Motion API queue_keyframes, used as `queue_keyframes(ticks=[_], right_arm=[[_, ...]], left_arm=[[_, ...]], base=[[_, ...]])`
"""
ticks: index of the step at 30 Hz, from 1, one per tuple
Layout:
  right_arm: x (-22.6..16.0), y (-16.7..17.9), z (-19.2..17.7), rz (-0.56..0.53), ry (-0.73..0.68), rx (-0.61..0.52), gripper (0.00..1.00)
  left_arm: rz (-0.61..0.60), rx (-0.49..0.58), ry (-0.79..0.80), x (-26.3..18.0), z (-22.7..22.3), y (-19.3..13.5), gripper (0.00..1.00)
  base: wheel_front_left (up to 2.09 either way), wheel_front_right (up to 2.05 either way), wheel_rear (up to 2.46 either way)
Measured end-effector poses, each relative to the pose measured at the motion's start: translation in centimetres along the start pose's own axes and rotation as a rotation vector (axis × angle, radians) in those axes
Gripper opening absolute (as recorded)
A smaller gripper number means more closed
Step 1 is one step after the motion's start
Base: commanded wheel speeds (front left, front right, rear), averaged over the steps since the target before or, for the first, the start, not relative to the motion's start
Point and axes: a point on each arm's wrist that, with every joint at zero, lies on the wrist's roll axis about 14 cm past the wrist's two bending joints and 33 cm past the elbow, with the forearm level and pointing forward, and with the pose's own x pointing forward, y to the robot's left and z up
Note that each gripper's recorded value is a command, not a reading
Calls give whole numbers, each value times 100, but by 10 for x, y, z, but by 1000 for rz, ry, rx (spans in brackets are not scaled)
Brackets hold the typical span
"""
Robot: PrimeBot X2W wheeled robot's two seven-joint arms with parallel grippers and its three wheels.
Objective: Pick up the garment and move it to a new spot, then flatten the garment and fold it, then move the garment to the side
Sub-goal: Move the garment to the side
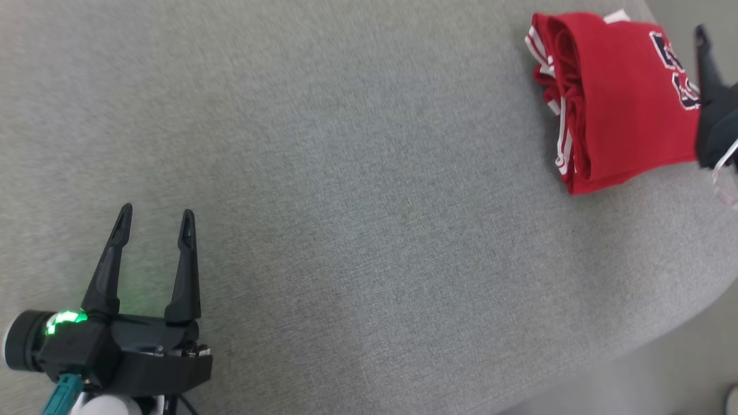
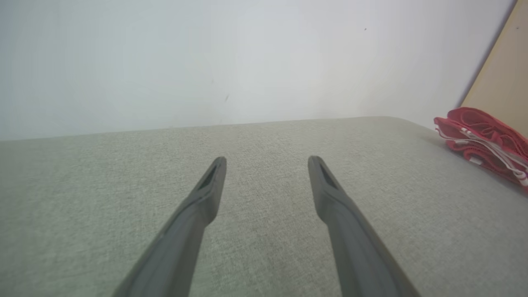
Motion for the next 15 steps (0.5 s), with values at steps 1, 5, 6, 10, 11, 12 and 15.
queue_keyframes(ticks=[1,5,6,10,11,12,15], right_arm=[[-3,4,5,13,-34,11,100],[-21,29,26,76,-178,106,100],[-26,36,29,94,-207,125,100],[-51,53,31,134,-292,181,100],[-58,59,31,147,-307,200,100],[-64,66,30,162,-314,213,100],[-82,84,26,202,-336,261,100]], left_arm=[[15,-9,-11,-2,5,1,100],[71,-32,-31,-16,21,6,100],[92,-31,-34,-20,25,10,100],[151,-16,-52,-38,41,20,100],[165,-13,-52,-44,43,21,100],[179,-11,-52,-49,46,23,100],[221,-7,-56,-67,54,29,100]], base=[[0,0,0],[0,0,0],[0,0,0],[0,0,0],[0,0,0],[0,0,0],[0,0,0]])
